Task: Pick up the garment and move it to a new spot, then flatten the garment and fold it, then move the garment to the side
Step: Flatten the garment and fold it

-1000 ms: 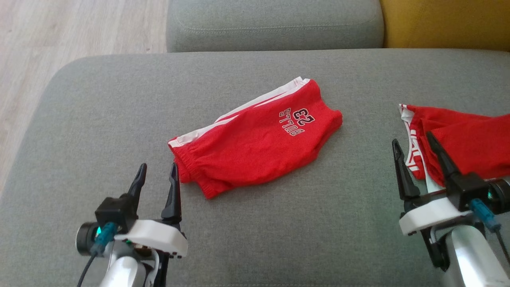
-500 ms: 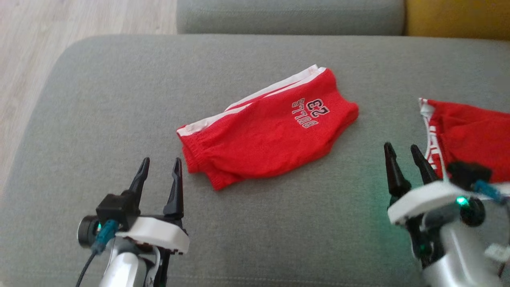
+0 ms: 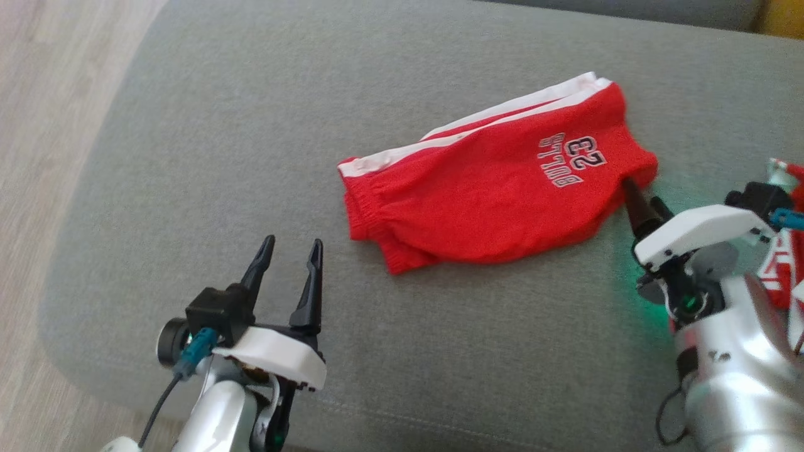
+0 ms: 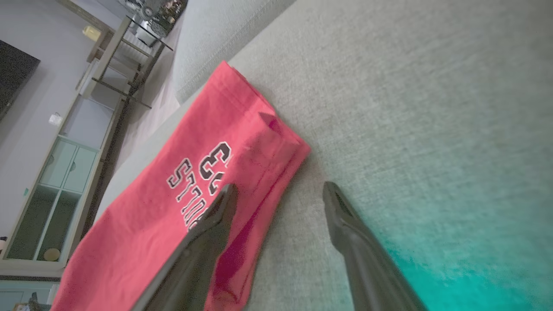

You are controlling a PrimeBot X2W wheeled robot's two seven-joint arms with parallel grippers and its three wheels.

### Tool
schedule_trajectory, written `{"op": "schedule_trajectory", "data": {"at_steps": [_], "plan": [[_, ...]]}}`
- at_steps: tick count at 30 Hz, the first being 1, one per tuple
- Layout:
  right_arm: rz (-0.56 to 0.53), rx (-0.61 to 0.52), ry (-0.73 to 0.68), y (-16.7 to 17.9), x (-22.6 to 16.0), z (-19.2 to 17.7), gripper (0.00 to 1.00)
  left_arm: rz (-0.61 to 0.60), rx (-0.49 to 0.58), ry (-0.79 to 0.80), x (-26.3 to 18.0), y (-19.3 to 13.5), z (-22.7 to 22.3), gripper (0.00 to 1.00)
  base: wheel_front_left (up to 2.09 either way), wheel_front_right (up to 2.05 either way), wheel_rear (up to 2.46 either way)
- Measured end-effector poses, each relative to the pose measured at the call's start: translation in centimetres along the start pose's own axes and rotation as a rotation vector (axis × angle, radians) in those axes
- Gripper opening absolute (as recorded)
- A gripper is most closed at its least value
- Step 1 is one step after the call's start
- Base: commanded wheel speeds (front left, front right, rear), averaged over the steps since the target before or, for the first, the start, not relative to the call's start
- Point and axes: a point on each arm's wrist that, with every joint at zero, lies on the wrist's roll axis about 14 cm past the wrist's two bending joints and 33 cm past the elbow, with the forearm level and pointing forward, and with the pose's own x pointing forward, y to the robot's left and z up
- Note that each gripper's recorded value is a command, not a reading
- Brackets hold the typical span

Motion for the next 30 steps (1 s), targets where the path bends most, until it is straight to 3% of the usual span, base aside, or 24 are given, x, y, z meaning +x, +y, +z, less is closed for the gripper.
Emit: {"op": "schedule_trajectory", "data": {"at_steps": [11, 12, 13, 14, 22, 30], "plan": [[-0.009, -0.028, 0.102, 2.1, 4.9, -0.1, 1.0, 0.06, -0.011, 0.004, 0.3, 1.5, 0.1, 1.0, 0.0, 0.0, 0.0], [-0.008, -0.031, 0.106, 2.3, 5.1, -0.1, 0.82, 0.06, -0.012, 0.005, 0.3, 1.5, 0.0, 1.0, 0.0, 0.0, 0.0], [-0.006, -0.037, 0.106, 2.4, 5.2, 0.0, 0.26, 0.061, -0.017, 0.005, 0.3, 1.5, 0.0, 1.0, 0.0, 0.0, 0.0], [-0.003, -0.044, 0.105, 2.7, 5.2, 0.1, 0.0, 0.06, -0.019, 0.005, 0.3, 1.4, 0.0, 1.0, 0.0, 0.0, 0.0], [-0.006, -0.073, 0.052, 2.6, 4.5, 0.3, 0.0, 0.038, -0.025, -0.001, 0.6, 0.6, 0.2, 1.0, 0.0, 0.0, 0.0], [-0.011, -0.021, -0.093, 1.8, 2.2, 2.4, 0.0, -0.008, -0.027, -0.02, 0.9, -0.8, 0.8, 1.0, 0.0, 0.0, 0.0]]}}
